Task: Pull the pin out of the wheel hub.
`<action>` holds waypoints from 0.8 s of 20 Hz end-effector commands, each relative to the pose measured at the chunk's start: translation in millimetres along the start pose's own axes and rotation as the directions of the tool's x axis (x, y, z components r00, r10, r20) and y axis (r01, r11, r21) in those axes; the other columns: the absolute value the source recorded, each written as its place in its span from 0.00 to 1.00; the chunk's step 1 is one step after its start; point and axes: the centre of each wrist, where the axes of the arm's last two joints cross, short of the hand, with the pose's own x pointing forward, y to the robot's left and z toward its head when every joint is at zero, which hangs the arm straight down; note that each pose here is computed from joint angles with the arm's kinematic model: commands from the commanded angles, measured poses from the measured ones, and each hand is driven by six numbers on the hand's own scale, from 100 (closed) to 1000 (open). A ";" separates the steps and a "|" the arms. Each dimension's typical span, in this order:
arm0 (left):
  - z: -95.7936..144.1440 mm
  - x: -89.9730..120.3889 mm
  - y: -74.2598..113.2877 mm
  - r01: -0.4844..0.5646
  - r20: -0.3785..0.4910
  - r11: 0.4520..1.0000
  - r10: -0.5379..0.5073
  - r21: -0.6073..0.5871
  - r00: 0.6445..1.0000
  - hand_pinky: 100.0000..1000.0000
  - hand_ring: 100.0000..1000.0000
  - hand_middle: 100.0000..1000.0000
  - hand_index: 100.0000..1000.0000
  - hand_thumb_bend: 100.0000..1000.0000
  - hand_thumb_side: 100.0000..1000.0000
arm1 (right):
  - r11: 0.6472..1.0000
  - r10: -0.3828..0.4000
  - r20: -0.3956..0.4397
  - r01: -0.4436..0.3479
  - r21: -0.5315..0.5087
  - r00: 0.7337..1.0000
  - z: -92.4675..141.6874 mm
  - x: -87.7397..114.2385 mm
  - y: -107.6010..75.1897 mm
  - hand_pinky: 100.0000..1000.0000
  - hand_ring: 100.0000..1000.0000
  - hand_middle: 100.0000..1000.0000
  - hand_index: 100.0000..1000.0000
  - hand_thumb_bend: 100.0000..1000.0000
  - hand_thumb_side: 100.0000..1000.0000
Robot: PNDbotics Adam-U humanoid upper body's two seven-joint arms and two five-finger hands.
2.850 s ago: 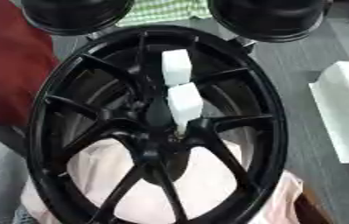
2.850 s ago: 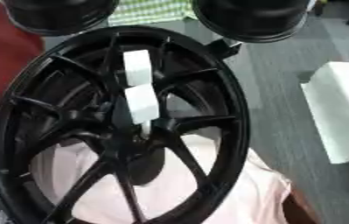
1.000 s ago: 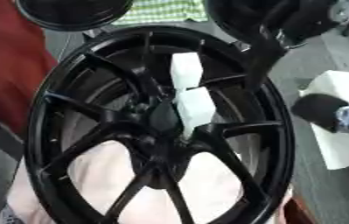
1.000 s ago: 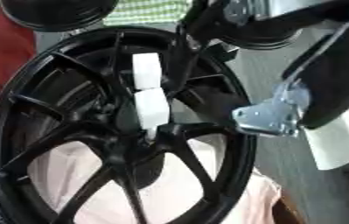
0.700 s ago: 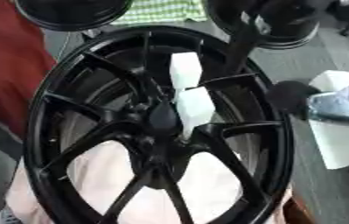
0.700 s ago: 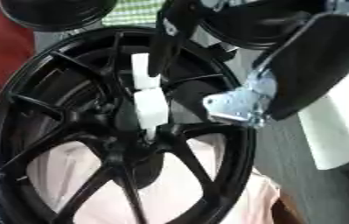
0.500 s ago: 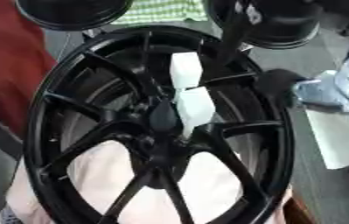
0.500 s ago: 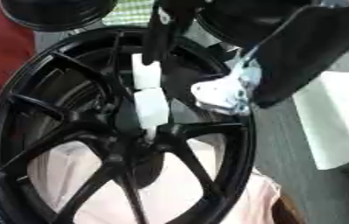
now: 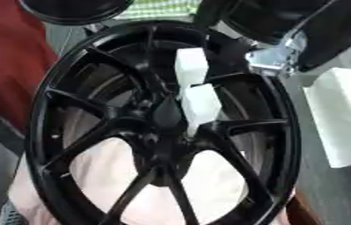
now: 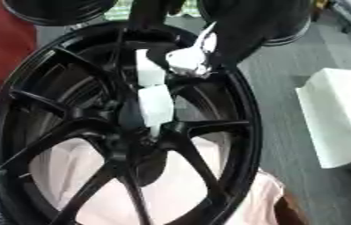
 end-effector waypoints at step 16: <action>-4.7 6.6 -0.6 -0.001 0.022 1.000 0.001 -0.012 1.000 0.67 0.65 0.59 0.71 0.12 0.63 | 1.000 -0.030 0.003 0.030 -0.006 1.000 7.9 -4.4 -6.3 0.83 0.71 0.58 0.83 0.09 0.42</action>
